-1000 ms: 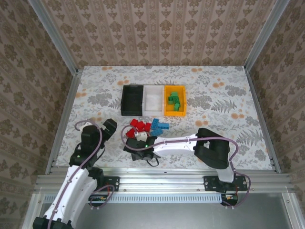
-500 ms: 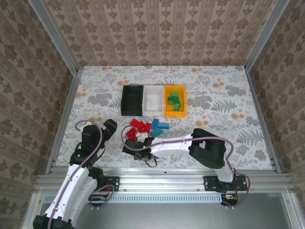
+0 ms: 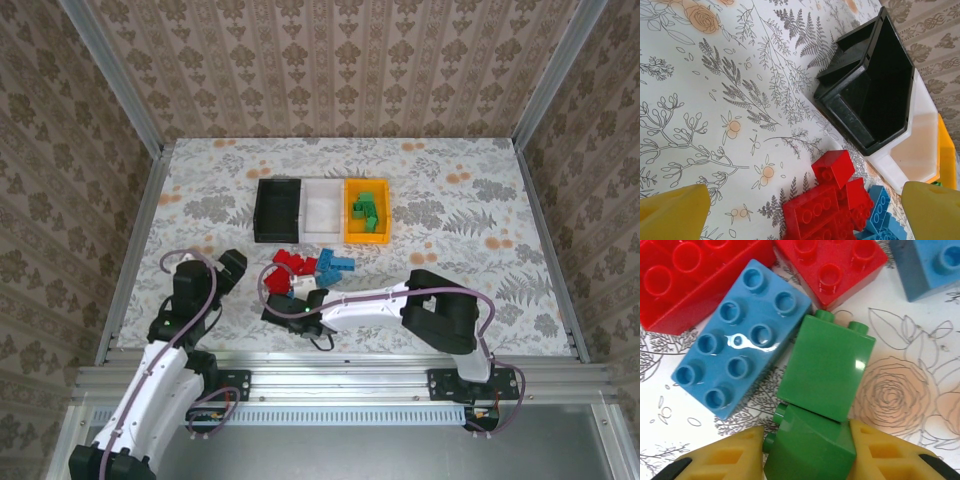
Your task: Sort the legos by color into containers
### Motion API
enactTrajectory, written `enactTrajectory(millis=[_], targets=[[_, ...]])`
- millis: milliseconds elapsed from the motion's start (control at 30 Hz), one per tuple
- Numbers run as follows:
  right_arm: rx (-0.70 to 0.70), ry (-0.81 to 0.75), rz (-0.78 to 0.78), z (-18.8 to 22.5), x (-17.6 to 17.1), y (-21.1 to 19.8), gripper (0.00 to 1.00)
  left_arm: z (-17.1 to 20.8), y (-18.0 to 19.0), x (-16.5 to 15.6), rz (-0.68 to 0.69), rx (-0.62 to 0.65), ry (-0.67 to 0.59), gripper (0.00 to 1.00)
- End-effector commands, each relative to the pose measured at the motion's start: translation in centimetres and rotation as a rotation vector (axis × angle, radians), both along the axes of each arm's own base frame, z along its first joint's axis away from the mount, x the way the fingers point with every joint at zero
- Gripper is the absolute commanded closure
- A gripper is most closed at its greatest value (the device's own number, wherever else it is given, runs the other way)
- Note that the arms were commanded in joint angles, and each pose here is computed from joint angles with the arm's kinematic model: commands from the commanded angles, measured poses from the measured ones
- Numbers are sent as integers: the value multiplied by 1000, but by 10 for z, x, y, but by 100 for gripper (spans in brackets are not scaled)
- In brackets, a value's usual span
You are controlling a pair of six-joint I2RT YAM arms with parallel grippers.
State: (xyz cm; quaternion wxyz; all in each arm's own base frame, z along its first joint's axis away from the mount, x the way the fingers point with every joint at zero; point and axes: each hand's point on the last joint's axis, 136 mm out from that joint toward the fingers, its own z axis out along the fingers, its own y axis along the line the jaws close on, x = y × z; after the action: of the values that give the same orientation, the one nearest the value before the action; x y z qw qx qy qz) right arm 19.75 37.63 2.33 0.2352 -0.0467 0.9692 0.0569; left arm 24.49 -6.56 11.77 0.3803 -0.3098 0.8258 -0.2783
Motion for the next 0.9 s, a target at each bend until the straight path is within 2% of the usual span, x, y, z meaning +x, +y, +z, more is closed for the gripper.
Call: enactTrajectory(millis=[0,233,467,667,867], targets=[[-62,-45,20,10,-3,-16,63,13,-3,7,-6,-22,-35,0],[-53,-82,35,34,-9,-29,63,15,-10,15,-27,-45,-39,0],[-52,-170,44,79,8,-49,63,16,-29,25,-93,-76,-33,0],[-36,-251,10,115,63,-84,63,21,-65,36,-206,-71,-27,0],[-9,-266,-81,127,158,-134,62,23,-112,48,-372,-54,19,0]])
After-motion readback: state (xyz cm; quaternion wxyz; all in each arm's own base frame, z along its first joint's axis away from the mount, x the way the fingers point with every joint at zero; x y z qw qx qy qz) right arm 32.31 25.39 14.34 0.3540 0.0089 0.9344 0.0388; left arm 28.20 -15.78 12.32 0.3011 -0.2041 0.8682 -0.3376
